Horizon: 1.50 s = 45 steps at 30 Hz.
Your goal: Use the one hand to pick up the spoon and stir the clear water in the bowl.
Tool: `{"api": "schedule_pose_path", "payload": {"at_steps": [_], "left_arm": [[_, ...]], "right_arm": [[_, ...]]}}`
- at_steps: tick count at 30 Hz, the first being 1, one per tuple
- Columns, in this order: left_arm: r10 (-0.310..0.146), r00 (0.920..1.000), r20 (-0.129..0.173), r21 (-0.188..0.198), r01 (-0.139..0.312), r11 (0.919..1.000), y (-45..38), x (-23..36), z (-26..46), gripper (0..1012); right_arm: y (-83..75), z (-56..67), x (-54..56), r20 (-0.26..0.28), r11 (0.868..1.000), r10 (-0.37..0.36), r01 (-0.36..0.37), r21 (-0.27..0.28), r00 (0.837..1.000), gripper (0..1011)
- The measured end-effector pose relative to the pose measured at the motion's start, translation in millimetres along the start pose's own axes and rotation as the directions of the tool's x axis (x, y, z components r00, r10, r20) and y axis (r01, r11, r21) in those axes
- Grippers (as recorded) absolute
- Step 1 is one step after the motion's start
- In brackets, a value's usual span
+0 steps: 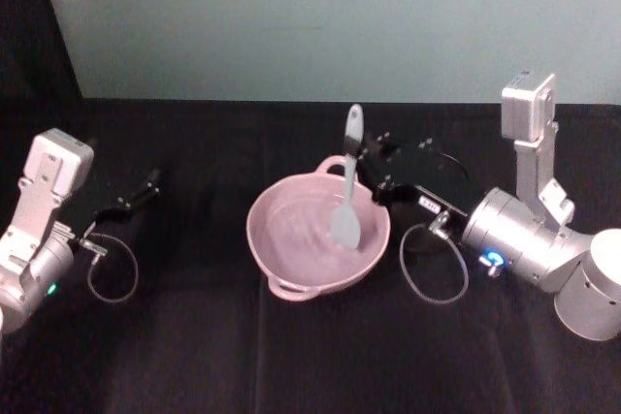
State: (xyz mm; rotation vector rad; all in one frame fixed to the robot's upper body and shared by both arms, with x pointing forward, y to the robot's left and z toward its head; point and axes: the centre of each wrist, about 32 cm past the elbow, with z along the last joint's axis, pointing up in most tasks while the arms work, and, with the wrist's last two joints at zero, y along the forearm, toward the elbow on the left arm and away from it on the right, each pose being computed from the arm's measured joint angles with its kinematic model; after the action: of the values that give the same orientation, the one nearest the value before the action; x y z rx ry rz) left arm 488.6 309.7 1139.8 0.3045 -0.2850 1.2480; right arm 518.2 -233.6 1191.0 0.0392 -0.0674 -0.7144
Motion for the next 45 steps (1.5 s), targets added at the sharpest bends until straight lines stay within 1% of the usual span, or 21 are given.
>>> {"api": "schedule_pose_path", "payload": {"at_steps": [4, 7, 9, 12, 13, 17, 18, 21, 23, 24, 25, 27, 28, 31, 34, 35, 37, 40, 41, 45], "left_arm": [[0.0, 1.0, 0.0, 0.0, 0.0, 1.0, 0.0, 0.0, 0.0, 1011], [0.0, 1.0, 0.0, 0.0, 0.0, 1.0, 0.0, 0.0, 0.0, 1011], [0.0, 1.0, 0.0, 0.0, 0.0, 1.0, 0.0, 0.0, 0.0, 1011], [0.0, 1.0, 0.0, 0.0, 0.0, 1.0, 0.0, 0.0, 0.0, 1011], [0.0, 1.0, 0.0, 0.0, 0.0, 1.0, 0.0, 0.0, 0.0, 1011], [0.0, 1.0, 0.0, 0.0, 0.0, 1.0, 0.0, 0.0, 0.0, 1011], [0.0, 1.0, 0.0, 0.0, 0.0, 1.0, 0.0, 0.0, 0.0, 1011], [0.0, 1.0, 0.0, 0.0, 0.0, 1.0, 0.0, 0.0, 0.0, 1011], [0.0, 1.0, 0.0, 0.0, 0.0, 1.0, 0.0, 0.0, 0.0, 1011], [0.0, 1.0, 0.0, 0.0, 0.0, 1.0, 0.0, 0.0, 0.0, 1011], [0.0, 1.0, 0.0, 0.0, 0.0, 1.0, 0.0, 0.0, 0.0, 1011], [0.0, 1.0, 0.0, 0.0, 0.0, 1.0, 0.0, 0.0, 0.0, 1011], [0.0, 1.0, 0.0, 0.0, 0.0, 1.0, 0.0, 0.0, 0.0, 1011], [0.0, 1.0, 0.0, 0.0, 0.0, 1.0, 0.0, 0.0, 0.0, 1011], [0.0, 1.0, 0.0, 0.0, 0.0, 1.0, 0.0, 0.0, 0.0, 1011], [0.0, 1.0, 0.0, 0.0, 0.0, 1.0, 0.0, 0.0, 0.0, 1011], [0.0, 1.0, 0.0, 0.0, 0.0, 1.0, 0.0, 0.0, 0.0, 1011], [0.0, 1.0, 0.0, 0.0, 0.0, 1.0, 0.0, 0.0, 0.0, 1011], [0.0, 1.0, 0.0, 0.0, 0.0, 1.0, 0.0, 0.0, 0.0, 1011], [0.0, 1.0, 0.0, 0.0, 0.0, 1.0, 0.0, 0.0, 0.0, 1011]], "right_arm": [[-1.5, -1.6, -9.8, -0.039, 0.999, 0.039, -0.04, -0.005, 0.998, 117], [3.0, -3.8, -17.6, -0.058, 0.998, 0.067, -0.067, -0.002, 0.996, 117], [9.8, -5.9, -23.2, -0.067, 0.996, 0.085, -0.085, 0.006, 0.994, 117], [18.4, -9.0, -26.9, -0.075, 0.996, 0.094, -0.094, 0.014, 0.993, 117], [24.6, -11.4, -28.7, -0.074, 0.995, 0.095, -0.093, 0.022, 0.993, 117], [39.1, -17.4, -28.4, -0.051, 0.997, 0.074, -0.072, 0.04, 0.996, 117], [44.0, -18.4, -27.2, -0.041, 0.997, 0.063, -0.061, 0.046, 0.997, 117], [52.3, -22.0, -22.7, -0.019, 0.998, 0.033, -0.032, 0.05, 0.999, 117], [55.5, -23.2, -20.1, -0.007, 0.998, 0.016, -0.016, 0.055, 1.0, 117], [57.9, -24.7, -16.7, 0.006, 0.998, -0.006, 0.006, 0.059, 1.0, 117], [57.9, -24.7, -16.7, 0.006, 0.998, -0.006, 0.006, 0.059, 1.0, 117], [59.9, -27.1, -11.0, 0.034, 0.997, -0.047, 0.044, 0.07, 0.998, 117], [59.9, -27.1, -11.0, 0.034, 0.997, -0.047, 0.044, 0.07, 0.998, 117], [58.5, -27.9, -4.6, 0.054, 0.993, -0.088, 0.084, 0.078, 0.995, 117], [54.2, -26.9, 1.5, 0.063, 0.991, -0.116, 0.111, 0.079, 0.991, 117], [50.7, -25.9, 4.0, 0.067, 0.99, -0.125, 0.119, 0.079, 0.99, 117], [46.9, -24.5, 5.8, 0.07, 0.989, -0.13, 0.124, 0.077, 0.989, 117], [37.0, -21.4, 7.1, 0.069, 0.99, -0.128, 0.123, 0.068, 0.989, 117], [31.4, -19.7, 6.8, 0.067, 0.991, -0.122, 0.118, 0.064, 0.99, 117], [18.5, -14.6, 3.5, 0.049, 0.994, -0.098, 0.095, 0.063, 0.994, 117]]}}
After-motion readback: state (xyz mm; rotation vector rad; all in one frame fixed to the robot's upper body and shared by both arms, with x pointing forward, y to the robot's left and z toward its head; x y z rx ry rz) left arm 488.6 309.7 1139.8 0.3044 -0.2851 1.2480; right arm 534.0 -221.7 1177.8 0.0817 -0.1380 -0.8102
